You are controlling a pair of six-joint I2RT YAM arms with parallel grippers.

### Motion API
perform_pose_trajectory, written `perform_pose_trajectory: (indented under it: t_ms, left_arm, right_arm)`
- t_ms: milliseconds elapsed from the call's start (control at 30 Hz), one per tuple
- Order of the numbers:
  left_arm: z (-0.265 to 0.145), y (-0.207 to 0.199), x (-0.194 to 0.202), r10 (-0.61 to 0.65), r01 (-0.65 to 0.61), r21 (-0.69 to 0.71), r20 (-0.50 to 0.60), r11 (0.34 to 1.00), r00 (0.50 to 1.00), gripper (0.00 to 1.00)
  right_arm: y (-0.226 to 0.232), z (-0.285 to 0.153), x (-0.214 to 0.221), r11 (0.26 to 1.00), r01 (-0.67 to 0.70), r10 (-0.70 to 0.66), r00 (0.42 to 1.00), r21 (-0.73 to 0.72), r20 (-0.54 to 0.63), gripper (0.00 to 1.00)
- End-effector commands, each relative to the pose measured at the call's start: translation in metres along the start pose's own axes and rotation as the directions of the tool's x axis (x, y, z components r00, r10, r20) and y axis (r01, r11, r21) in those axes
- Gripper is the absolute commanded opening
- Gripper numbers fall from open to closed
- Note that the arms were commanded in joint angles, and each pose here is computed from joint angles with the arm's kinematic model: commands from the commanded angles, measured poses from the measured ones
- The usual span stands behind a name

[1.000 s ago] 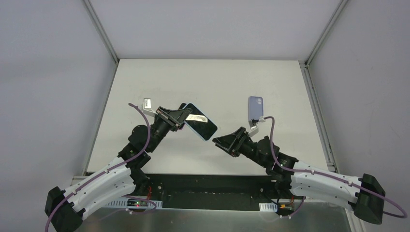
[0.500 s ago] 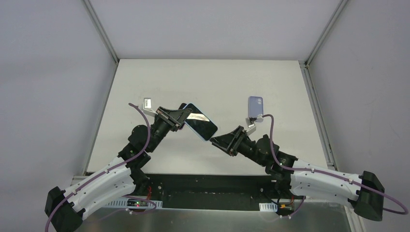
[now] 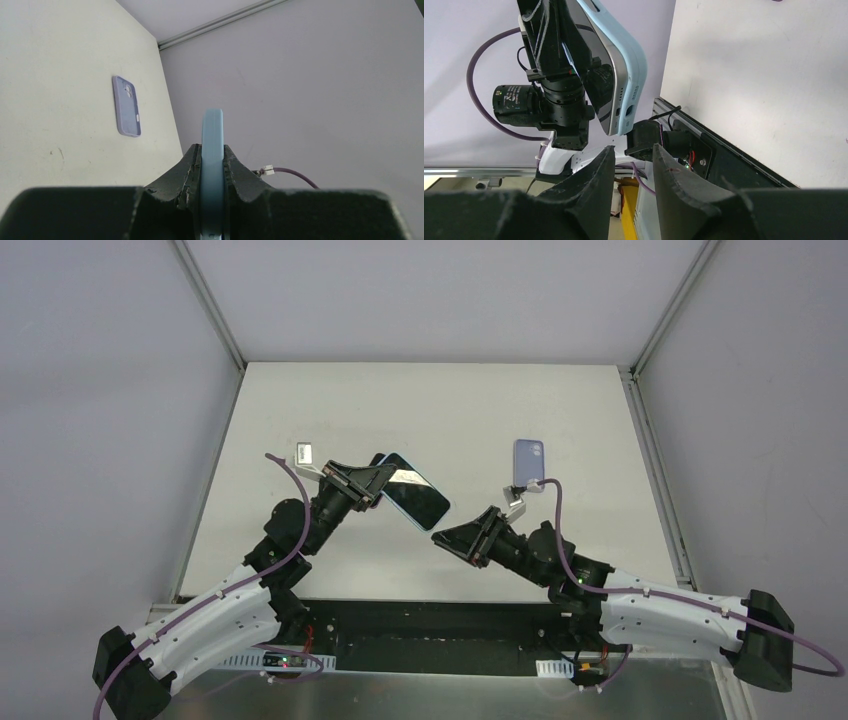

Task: Take the phone out of the phone case
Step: Remove the phone case from the phone.

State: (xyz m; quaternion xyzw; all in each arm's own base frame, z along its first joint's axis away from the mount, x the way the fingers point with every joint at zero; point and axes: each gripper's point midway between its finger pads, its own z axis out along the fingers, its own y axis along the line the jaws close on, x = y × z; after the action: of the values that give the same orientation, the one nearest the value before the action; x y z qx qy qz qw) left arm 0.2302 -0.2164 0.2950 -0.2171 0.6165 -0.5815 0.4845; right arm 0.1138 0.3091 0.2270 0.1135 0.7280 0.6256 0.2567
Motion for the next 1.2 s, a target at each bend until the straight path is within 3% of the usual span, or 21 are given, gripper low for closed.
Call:
perform_pose_trajectory:
  t_ms: [0, 267, 1167]
  left_arm:
    - [-0.005, -0.055, -0.019, -0.066, 0.057, 0.176, 0.044, 0.983, 0.997, 0.0]
    - [-0.005, -0.055, -0.018, -0.065, 0.057, 0.178, 0.039, 0.982, 0.997, 0.0]
    - [-0.007, -0.076, -0.01, -0.069, 0.069, 0.223, -0.01, 0.972, 0.998, 0.0]
  right_arm:
    - [0.028, 0.001, -0.007, 0.998, 0.004, -0.002, 1.0, -0.069, 0.028, 0.36]
    - [0.033, 0.004, -0.01, 0.997, -0.011, 0.014, 0.999, -0.075, 0.04, 0.4]
    - [0.017, 0.012, -0.021, 0.996, -0.084, 0.086, 0.99, -0.021, 0.113, 0.37]
